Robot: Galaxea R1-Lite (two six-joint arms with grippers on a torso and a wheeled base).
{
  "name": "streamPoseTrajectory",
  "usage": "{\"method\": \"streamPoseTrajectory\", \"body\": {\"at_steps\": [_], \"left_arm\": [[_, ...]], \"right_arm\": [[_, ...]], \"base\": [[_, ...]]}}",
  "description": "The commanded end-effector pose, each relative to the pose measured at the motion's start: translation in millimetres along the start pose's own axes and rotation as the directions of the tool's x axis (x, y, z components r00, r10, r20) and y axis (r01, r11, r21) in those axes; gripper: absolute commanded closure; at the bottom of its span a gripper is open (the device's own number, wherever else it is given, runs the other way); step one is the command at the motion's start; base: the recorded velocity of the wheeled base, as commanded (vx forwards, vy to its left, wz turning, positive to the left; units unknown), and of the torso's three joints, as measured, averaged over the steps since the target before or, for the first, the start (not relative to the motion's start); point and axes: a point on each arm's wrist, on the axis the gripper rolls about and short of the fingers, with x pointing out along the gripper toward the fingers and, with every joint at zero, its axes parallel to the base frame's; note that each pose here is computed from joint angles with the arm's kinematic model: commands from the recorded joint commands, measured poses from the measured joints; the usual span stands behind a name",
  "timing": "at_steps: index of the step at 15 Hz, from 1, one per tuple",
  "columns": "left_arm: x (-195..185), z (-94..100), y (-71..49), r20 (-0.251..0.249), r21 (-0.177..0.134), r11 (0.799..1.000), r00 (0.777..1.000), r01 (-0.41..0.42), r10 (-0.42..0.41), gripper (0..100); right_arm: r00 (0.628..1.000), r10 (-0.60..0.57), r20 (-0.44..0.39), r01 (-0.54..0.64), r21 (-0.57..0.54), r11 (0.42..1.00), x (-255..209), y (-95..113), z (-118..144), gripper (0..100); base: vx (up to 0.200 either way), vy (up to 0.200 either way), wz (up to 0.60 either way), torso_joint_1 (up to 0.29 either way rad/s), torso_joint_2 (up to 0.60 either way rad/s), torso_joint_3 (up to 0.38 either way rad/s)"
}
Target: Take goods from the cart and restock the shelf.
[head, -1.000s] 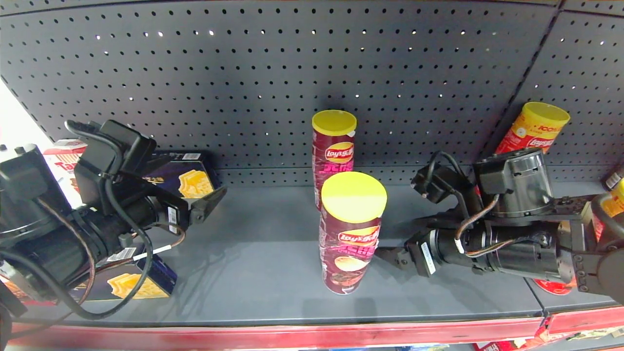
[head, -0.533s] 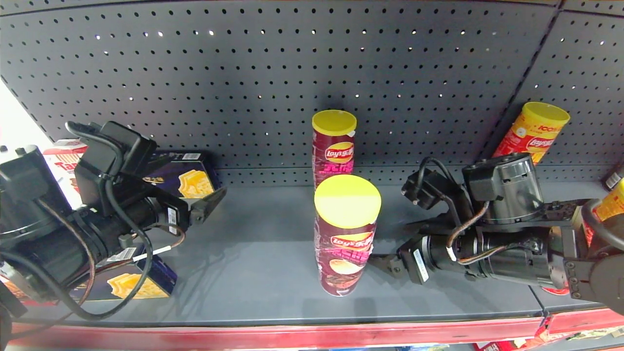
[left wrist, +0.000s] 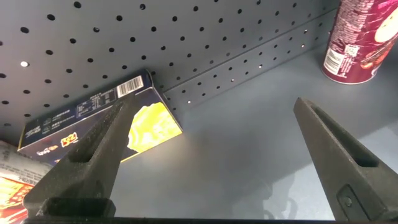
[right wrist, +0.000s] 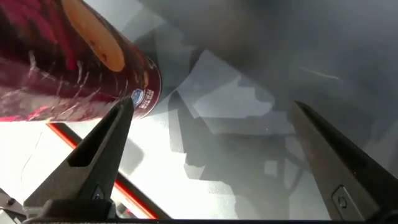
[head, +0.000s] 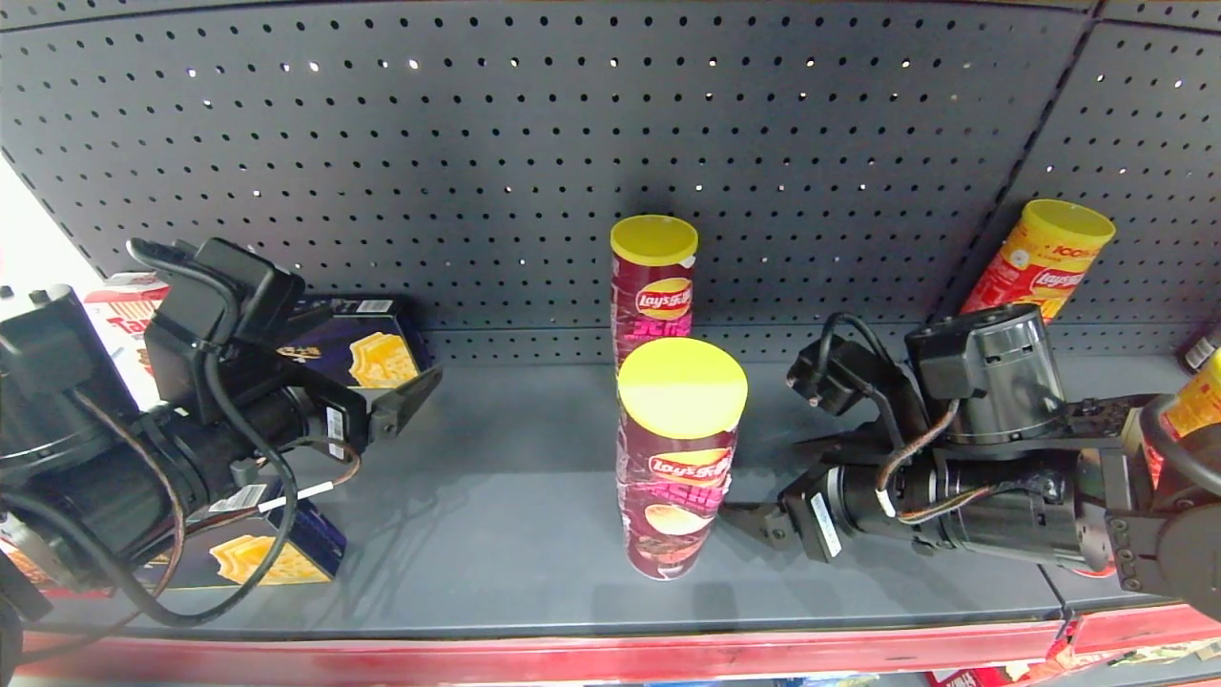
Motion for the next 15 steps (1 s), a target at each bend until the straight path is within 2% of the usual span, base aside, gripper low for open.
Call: {"method": "streamPoseTrajectory", "body": {"at_steps": [1,9,11,13,15], "left_arm": [[0,0.2,0.0,0.002,0.0,1.0,1.0,0.0,0.0,0],[-1,-1.0,1.0,-0.001,0.0,1.0,1.0,0.001,-0.001,0],[-3,-2.8,0.3,-0.007,0.0,1.0,1.0,0.003,-0.003,0],[-10,2.0,-0.7,0.015,0.001,1.0,1.0,0.006,-0.006,0],[-26,7.9,-0.6,0.043,0.004,1.0,0.999,0.003,-0.004,0]], "right_arm": [[1.0,0.002,0.004,-0.002,-0.002,1.0,0,1,1,0],[1.0,0.003,0.018,-0.003,-0.001,1.0,-9,1,1,0],[0.998,-0.007,0.066,0.007,0.003,1.0,-25,-1,7,0],[0.988,-0.026,0.155,0.025,0.012,1.0,-55,-3,17,0],[0.959,-0.065,0.275,0.06,0.028,0.998,-101,-6,23,0]], "base": [[0.0,0.0,0.0,0.0,0.0,0.0],[0.0,0.0,0.0,0.0,0.0,0.0],[0.0,0.0,0.0,0.0,0.0,0.0],[0.0,0.0,0.0,0.0,0.0,0.0],[0.0,0.0,0.0,0.0,0.0,0.0]]}}
